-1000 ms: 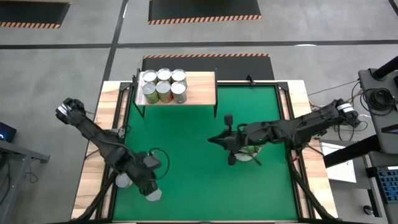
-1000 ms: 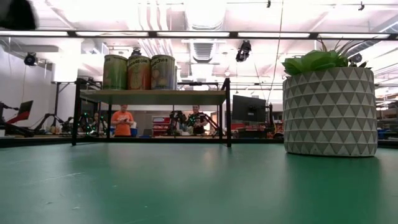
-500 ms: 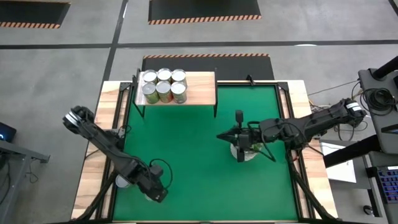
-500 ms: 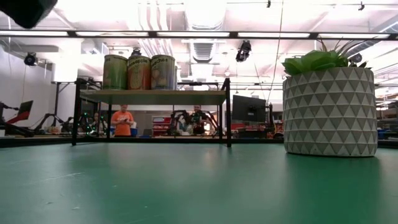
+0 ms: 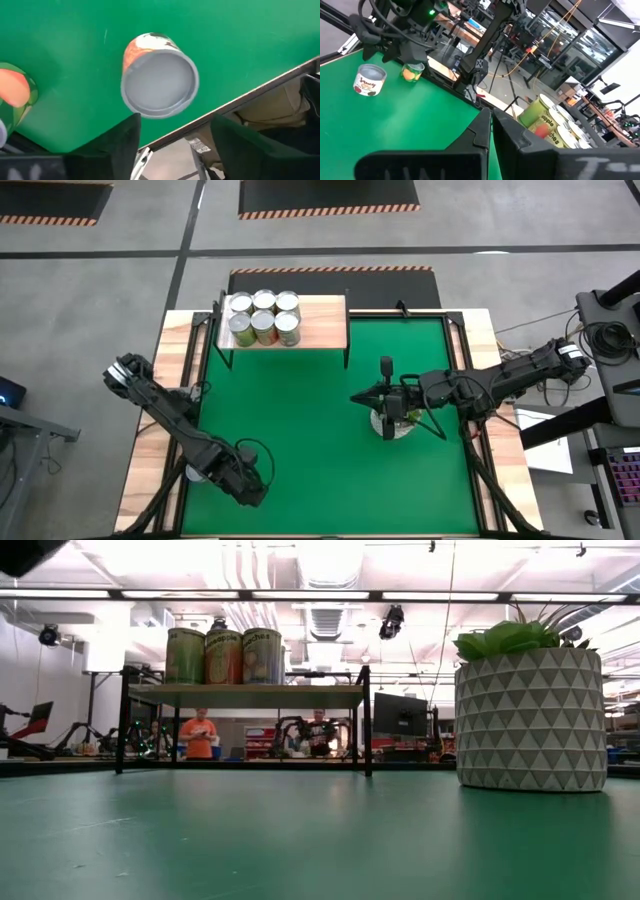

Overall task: Pick and place cans onto a shelf
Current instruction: Put the small canned orange on the shelf

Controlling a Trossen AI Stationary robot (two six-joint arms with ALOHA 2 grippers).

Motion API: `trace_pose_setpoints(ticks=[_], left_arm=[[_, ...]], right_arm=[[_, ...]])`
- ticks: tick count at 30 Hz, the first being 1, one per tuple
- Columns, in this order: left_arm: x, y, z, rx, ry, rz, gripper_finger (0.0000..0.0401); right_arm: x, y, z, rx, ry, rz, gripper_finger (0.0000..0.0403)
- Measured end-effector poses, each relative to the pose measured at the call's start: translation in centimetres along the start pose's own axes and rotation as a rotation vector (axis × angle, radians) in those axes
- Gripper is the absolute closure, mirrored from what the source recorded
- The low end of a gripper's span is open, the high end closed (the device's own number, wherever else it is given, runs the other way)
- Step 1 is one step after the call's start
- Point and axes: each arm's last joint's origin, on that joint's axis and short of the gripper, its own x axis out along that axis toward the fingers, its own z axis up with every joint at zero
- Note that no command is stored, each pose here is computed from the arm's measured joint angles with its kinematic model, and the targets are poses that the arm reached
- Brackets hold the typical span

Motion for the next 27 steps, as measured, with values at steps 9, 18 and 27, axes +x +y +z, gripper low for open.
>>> trace_pose_setpoints(ticks=[9,18,27], left_arm=[[0.8,-0.2,-0.3,0.004,-0.042,0.023,0.0089],[2.1,-0.2,-1.2,0.013,-0.037,0.045,0.0008],[2.9,0.0,-0.8,0.028,-0.136,0.08,0.0024]], right_arm=[[0.0,0.0,0.0,0.0,0.002,0.001,0.0394],[0.0,0.0,0.0,0.0,0.005,0.003,0.0394],[0.0,0.0,0.0,0.001,0.005,0.003,0.0394]])
